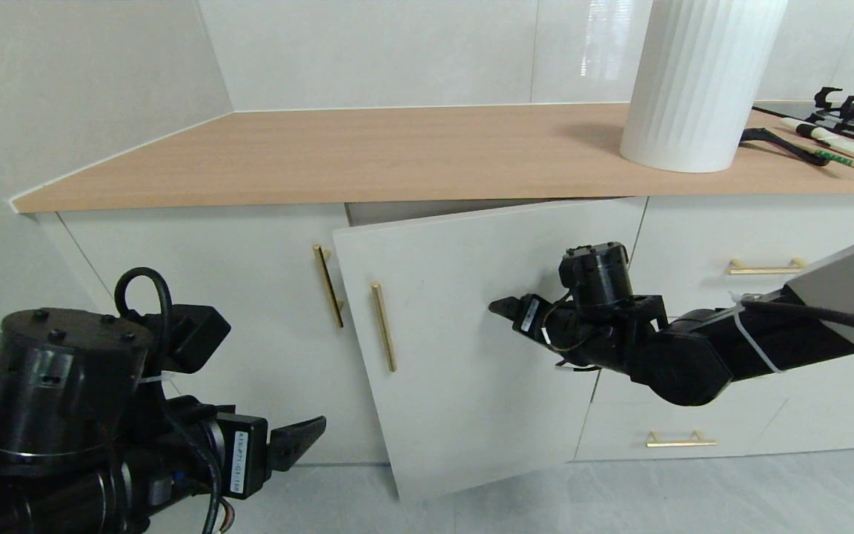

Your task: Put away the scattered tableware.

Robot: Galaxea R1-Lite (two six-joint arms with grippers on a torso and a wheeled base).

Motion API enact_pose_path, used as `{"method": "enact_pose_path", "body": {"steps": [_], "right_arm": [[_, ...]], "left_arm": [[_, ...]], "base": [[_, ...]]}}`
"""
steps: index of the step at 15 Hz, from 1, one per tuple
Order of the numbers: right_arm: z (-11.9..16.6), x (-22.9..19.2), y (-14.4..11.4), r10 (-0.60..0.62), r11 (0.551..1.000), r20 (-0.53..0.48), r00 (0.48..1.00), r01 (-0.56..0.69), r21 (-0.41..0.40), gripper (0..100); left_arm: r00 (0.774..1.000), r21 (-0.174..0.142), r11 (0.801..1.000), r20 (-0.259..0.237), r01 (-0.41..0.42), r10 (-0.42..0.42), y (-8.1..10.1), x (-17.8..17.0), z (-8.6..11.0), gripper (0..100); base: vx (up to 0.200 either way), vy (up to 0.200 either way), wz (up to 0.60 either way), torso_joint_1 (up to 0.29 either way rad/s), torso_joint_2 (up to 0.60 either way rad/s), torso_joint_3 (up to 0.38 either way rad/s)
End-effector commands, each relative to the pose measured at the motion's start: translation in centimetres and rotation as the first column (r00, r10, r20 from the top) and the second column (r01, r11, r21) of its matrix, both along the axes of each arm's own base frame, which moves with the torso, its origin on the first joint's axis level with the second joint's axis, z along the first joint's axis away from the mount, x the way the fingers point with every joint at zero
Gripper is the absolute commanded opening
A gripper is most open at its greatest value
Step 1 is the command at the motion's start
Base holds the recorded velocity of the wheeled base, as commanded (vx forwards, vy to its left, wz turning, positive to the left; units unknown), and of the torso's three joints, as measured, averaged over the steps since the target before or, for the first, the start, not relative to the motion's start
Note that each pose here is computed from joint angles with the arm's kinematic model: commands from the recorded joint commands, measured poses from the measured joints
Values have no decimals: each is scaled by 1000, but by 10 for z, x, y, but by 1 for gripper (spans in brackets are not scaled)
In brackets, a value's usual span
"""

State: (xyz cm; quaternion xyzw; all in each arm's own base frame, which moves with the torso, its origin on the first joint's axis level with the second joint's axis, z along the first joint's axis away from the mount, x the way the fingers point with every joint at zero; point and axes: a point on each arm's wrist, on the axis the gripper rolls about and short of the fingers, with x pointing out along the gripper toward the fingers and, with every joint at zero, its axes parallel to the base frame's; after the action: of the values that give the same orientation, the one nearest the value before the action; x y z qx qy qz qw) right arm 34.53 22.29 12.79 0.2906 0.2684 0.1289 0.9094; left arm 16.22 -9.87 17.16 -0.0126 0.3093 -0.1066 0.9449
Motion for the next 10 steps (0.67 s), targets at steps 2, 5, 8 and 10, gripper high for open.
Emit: {"method": "enact_pose_path", "body": {"steps": [2,5,8,10], "right_arm": [[-5,7,4,-19,1000,-1,1000,19,5,100],[-1,15,4,-81,996,12,997,81,40,100],[0,27,3,-161,985,30,986,159,61,100],[2,30,-1,-177,982,34,984,175,66,100]], "left_arm": [[1000,1,1000,-2,0,0,0,0,0,100],[1000,1,1000,-2,0,0,0,0,0,100],[1000,1,1000,-3,1,-1,0,1,-1,100],[1000,0,1000,-4,0,0,0,1,-1,100]], "base": [[0,0,0,0,0,0],[0,0,0,0,0,0],[0,0,0,0,0,0],[0,0,0,0,0,0]]}}
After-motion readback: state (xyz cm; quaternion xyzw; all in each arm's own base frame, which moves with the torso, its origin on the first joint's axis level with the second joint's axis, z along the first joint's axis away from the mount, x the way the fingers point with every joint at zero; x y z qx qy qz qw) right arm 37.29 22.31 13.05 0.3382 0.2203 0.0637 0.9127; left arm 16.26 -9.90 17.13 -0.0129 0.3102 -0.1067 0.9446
